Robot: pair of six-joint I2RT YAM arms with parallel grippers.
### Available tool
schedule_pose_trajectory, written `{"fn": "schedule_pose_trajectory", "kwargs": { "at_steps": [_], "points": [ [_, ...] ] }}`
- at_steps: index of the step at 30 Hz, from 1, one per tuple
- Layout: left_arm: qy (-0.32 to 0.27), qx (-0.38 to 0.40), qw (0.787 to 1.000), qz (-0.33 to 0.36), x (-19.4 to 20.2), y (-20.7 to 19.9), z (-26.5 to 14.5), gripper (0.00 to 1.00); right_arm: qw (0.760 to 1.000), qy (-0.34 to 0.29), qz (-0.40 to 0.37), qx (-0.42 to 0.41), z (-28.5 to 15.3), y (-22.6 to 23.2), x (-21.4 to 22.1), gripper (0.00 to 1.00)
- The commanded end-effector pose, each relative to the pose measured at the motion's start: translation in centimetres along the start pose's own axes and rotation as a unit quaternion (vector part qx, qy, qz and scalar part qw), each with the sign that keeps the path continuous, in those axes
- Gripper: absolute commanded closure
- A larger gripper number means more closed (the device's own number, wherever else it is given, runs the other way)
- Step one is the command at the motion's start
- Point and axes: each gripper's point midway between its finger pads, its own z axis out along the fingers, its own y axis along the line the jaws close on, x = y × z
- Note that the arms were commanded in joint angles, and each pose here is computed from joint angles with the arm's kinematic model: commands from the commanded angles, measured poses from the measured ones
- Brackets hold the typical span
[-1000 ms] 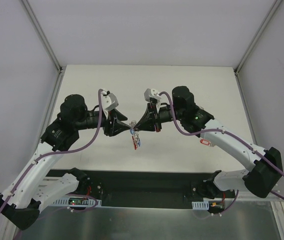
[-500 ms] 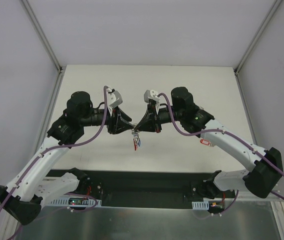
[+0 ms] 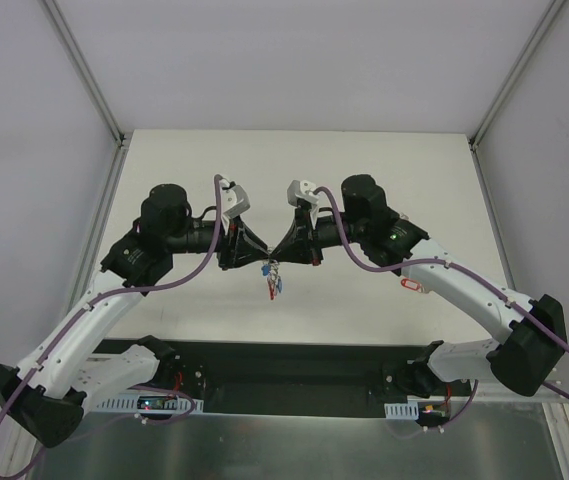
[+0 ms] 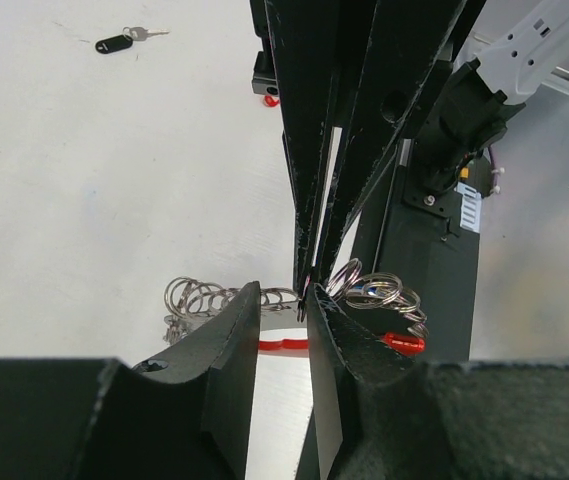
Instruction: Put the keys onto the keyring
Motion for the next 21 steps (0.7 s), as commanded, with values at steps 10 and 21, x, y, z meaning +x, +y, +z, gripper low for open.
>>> {"fn": "schedule_pose_trajectory", "kwargs": {
  "at_steps": [10,21],
  "points": [
    [0.01,0.035,0.999,-0.005,1.1,-0.5,0.8,0.76,0.998,-0.029,-0.054,-0.011,0.2,0.9,-3.2,0.99],
    [0.028,0.087,0.996,-0.011,1.9,-1.9,0.9,0.91,0.998,-0.023,-0.059,-0.016,0.4,1.2,-3.0,0.99]
  ]
}}
